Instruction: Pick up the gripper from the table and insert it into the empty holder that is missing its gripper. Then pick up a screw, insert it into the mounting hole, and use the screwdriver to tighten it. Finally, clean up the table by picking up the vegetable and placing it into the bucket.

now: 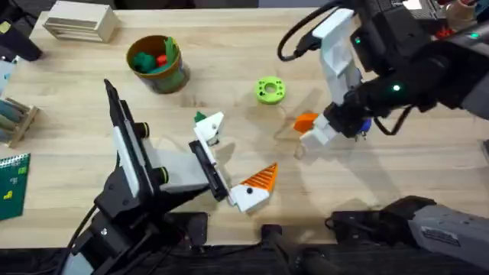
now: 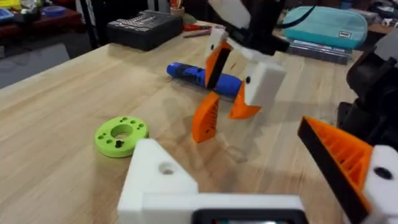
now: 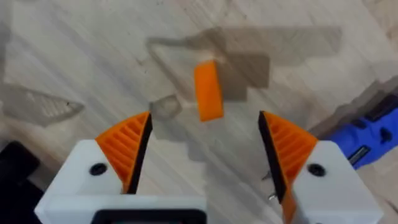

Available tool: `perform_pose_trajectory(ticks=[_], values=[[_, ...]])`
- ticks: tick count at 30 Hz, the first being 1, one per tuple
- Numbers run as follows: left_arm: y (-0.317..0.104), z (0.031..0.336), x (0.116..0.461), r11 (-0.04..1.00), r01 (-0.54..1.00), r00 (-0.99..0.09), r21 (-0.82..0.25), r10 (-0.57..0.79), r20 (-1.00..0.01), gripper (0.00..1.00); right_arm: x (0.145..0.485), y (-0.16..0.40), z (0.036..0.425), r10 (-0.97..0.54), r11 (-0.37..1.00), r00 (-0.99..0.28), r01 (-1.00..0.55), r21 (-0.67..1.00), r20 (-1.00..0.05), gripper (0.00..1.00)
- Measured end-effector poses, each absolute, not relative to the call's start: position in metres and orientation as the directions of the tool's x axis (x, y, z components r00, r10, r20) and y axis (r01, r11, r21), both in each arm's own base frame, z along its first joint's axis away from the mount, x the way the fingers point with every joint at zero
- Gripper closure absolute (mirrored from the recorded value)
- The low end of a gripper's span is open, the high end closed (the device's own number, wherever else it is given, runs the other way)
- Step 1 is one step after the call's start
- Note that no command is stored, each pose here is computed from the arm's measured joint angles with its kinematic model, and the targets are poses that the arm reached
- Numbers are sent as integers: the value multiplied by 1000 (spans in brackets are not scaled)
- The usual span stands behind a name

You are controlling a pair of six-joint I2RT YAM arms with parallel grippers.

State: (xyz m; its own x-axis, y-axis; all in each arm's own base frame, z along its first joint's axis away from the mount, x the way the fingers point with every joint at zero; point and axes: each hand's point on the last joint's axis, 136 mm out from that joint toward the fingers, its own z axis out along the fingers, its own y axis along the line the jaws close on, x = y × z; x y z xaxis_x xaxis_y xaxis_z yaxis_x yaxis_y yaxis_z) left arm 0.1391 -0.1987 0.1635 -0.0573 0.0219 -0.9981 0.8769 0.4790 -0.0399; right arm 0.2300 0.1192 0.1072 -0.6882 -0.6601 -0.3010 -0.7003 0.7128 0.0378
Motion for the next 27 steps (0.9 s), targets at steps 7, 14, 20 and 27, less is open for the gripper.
perform_pose_trajectory(ticks=[7,14,20,27], values=[[-199,163,139,479,877,-57,-40,22,-998,14,249,126,102,-703,667,-625,-745,-8,-339,48],[-199,164,139,479,877,-57,-40,22,-998,14,249,125,82,-780,587,-563,-810,-7,-273,263],[-199,164,139,479,877,-57,-40,22,-998,14,249,125,78,-798,563,-542,-826,-8,-262,394],[-199,164,139,479,877,-57,-40,22,-998,14,250,126,78,-802,558,-535,-830,-12,-266,518]])
